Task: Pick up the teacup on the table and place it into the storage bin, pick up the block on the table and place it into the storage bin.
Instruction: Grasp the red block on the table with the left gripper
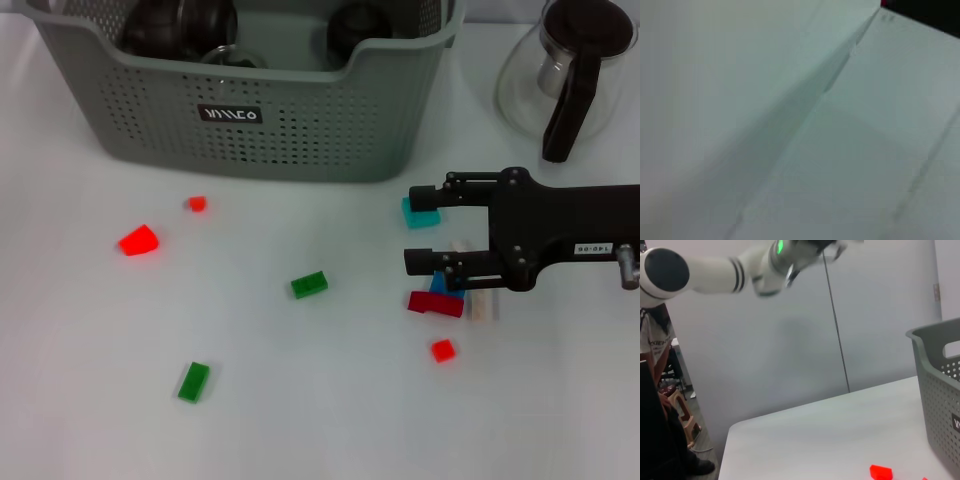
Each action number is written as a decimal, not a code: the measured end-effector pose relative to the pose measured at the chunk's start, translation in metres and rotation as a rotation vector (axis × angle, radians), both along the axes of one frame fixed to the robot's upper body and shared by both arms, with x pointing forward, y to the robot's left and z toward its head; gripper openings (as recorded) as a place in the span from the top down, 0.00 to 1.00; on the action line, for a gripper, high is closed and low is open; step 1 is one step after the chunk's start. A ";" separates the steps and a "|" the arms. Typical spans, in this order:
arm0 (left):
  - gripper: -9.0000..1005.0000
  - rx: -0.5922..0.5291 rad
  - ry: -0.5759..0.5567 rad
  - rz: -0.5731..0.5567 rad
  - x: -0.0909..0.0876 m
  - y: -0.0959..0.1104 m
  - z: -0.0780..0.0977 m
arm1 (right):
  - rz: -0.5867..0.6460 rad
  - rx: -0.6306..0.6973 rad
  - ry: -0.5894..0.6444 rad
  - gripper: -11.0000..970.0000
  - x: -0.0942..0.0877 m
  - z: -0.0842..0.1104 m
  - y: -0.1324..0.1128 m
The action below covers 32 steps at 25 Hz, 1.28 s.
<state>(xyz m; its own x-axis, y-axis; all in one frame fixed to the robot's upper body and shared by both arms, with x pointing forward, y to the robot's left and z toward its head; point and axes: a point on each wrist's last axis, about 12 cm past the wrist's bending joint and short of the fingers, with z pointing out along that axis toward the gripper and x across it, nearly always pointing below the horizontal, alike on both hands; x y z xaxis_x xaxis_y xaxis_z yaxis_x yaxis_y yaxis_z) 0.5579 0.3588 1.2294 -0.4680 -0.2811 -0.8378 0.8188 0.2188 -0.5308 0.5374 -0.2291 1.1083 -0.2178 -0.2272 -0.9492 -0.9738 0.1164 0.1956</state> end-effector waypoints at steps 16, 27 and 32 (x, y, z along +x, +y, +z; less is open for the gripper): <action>0.52 1.066 0.264 -0.185 -0.026 -0.048 -0.051 | -0.004 -0.002 0.001 0.21 0.001 0.000 0.000; 0.52 1.457 0.179 -0.089 0.001 -0.116 -0.061 | -0.004 -0.001 0.003 0.21 0.000 0.000 0.001; 0.52 1.518 0.199 -0.060 0.004 -0.136 -0.068 | -0.006 -0.001 0.005 0.21 0.000 -0.001 0.000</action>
